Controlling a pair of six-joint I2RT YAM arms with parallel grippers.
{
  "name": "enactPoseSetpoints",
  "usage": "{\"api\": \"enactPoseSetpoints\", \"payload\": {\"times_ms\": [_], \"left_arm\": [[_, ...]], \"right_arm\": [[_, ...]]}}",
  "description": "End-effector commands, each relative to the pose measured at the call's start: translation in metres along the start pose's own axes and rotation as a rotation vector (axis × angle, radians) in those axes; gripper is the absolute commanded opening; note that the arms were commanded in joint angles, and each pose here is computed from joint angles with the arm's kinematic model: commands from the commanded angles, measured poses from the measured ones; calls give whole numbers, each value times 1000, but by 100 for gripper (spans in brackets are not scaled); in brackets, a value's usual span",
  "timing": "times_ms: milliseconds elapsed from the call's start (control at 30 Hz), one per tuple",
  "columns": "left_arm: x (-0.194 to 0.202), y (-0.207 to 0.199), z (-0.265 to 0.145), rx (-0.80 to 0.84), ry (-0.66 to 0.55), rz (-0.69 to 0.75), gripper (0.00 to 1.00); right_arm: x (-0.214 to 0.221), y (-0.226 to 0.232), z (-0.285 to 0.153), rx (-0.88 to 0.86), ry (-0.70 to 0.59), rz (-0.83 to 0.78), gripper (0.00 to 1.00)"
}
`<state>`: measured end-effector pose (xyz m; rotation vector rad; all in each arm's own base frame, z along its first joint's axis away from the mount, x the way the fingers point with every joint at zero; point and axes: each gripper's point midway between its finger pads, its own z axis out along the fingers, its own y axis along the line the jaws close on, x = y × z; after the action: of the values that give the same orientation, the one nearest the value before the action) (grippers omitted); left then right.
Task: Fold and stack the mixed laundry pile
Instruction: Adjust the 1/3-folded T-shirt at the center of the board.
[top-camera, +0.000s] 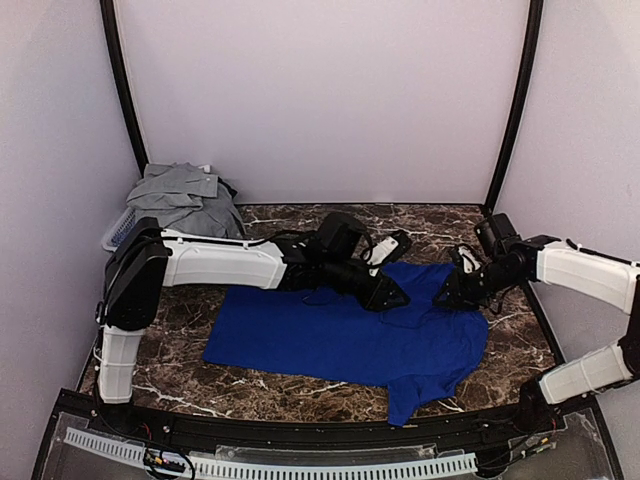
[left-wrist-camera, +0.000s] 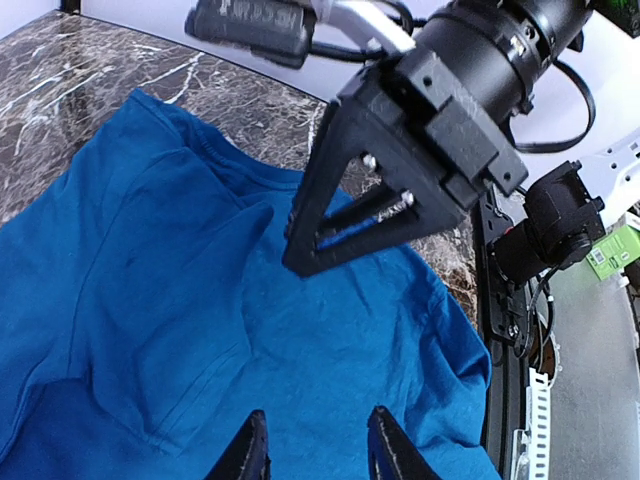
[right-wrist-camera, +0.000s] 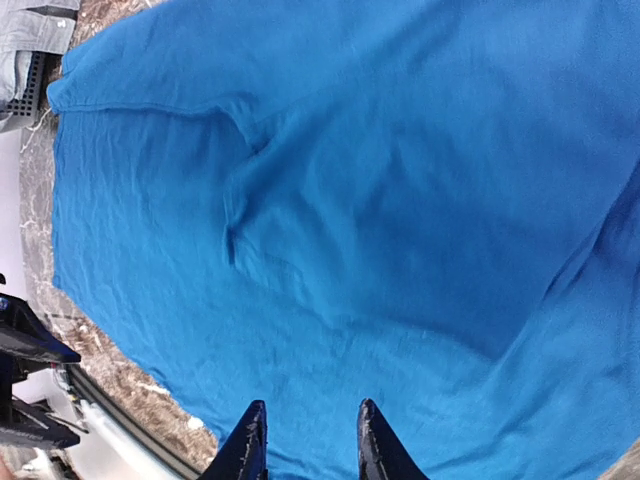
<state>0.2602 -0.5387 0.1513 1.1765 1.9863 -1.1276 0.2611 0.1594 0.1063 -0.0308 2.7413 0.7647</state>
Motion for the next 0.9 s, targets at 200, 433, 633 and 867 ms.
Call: {"api": "enactPoseSetpoints", "payload": {"times_ms": [200,433,633,867], "left_arm": [[-12,15,2,-51,-23,54,32],[-14,17,-3,-70,-24,53,32],[-18,20,-6,-85,-33,55,33],[-17,24,-9,-98,-33,45,33]], "right_arm": [[23,-18,19,-4,-10,139,26],[5,-50,36,139,-46,163,20],[-9,-61,45,171,-60,162,20],[-26,-69,50,201,-68,141,19]]}}
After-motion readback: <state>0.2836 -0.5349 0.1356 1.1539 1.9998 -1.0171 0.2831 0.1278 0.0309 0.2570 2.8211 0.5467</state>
